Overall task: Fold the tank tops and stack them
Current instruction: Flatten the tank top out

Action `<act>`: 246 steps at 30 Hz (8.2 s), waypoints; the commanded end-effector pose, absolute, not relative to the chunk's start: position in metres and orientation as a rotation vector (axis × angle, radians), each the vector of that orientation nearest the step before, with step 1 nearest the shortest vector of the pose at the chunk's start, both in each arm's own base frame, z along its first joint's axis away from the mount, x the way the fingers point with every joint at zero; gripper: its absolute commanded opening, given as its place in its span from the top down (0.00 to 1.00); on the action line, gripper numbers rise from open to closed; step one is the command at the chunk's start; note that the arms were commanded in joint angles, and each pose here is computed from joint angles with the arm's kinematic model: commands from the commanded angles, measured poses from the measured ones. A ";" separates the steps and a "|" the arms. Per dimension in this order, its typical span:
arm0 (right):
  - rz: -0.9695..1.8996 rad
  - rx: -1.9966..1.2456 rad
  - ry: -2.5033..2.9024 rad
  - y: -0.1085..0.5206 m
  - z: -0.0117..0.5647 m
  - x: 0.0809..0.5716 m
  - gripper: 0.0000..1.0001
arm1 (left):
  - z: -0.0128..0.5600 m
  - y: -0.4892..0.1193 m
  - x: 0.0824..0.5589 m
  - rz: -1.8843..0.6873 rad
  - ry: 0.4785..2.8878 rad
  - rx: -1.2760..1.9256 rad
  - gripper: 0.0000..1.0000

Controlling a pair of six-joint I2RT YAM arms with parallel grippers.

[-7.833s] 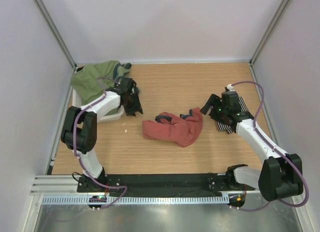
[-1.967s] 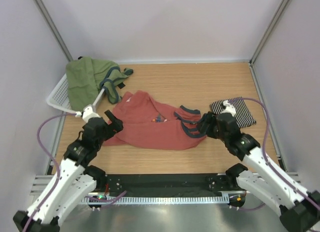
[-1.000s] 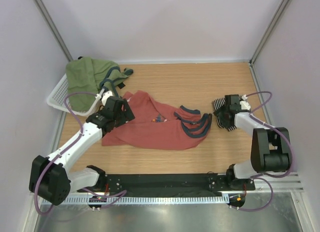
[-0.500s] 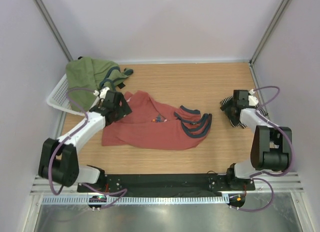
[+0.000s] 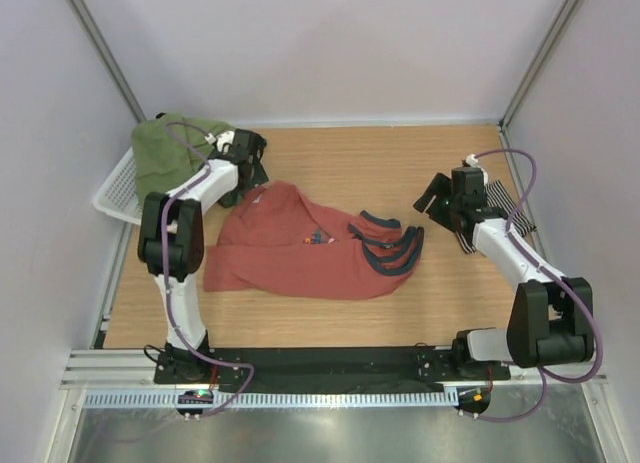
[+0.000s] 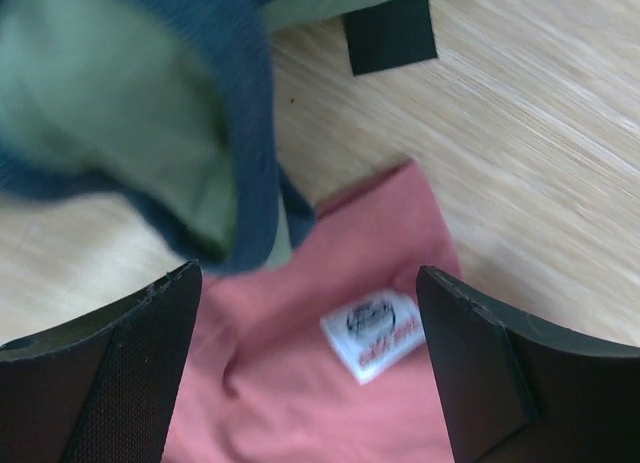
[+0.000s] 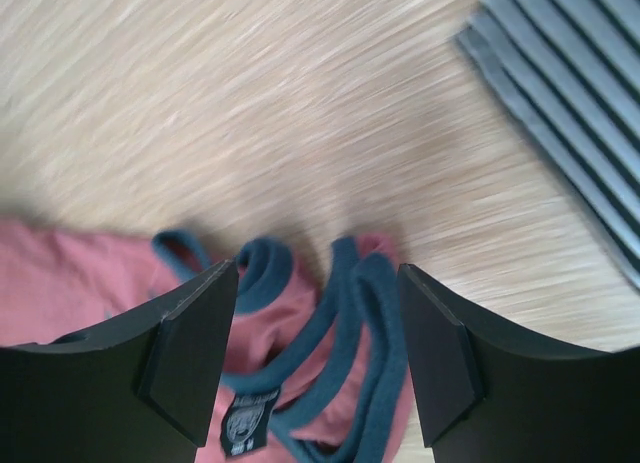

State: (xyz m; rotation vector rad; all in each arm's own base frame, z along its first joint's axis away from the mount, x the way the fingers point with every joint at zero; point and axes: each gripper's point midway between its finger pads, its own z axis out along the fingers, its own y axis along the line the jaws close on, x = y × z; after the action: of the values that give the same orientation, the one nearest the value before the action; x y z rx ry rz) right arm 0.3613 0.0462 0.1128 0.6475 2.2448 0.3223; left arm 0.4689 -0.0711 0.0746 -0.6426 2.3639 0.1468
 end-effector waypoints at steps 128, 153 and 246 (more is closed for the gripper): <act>0.467 0.126 2.541 0.219 0.074 0.374 0.55 | 0.139 -0.051 0.488 0.167 2.300 -0.587 1.00; 0.418 0.112 2.623 0.231 0.042 0.375 0.64 | 0.149 -0.052 0.485 0.161 2.294 -0.571 1.00; 0.105 0.467 2.508 0.055 0.066 0.370 0.34 | 0.140 -0.123 0.322 -0.361 2.345 -0.512 0.19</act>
State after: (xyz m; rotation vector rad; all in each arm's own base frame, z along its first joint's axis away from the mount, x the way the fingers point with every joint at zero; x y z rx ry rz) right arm 0.3612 0.0557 0.0593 0.4588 2.5757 0.0930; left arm 0.3386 -0.1048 0.1393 -0.5530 2.3366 -0.2563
